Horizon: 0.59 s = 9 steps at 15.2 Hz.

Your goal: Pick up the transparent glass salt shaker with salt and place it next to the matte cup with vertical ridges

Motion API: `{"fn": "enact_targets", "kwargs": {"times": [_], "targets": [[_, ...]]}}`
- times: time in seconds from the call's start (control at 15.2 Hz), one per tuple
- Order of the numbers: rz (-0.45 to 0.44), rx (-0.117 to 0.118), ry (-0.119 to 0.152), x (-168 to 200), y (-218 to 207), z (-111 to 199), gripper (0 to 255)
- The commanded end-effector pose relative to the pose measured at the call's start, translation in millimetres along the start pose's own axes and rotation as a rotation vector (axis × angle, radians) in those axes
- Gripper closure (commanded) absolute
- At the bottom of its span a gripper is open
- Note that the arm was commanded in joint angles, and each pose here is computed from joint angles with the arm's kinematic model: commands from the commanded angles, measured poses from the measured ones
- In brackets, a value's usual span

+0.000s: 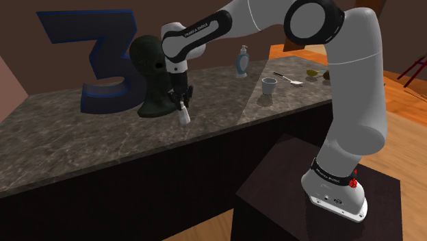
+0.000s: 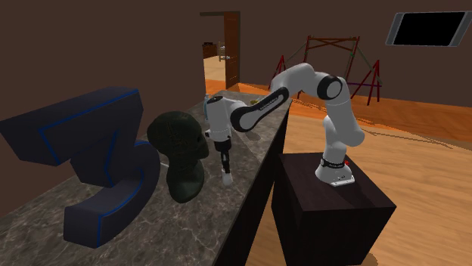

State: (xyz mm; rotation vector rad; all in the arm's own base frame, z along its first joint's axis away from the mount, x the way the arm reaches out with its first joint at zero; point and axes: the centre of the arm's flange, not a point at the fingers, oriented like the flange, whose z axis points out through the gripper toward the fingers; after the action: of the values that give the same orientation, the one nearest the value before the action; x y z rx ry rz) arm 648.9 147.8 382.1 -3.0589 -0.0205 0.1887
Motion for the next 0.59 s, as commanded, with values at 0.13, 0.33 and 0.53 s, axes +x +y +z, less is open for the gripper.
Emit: {"fn": "enact_targets", "kwargs": {"times": [0.13,0.33,0.53], "targets": [[0.000,0.000,0.000,-3,-1,-21,255],[0.000,0.000,0.000,-5,-2,-37,255],[0.000,0.000,0.000,-7,-4,-53,255]]}}
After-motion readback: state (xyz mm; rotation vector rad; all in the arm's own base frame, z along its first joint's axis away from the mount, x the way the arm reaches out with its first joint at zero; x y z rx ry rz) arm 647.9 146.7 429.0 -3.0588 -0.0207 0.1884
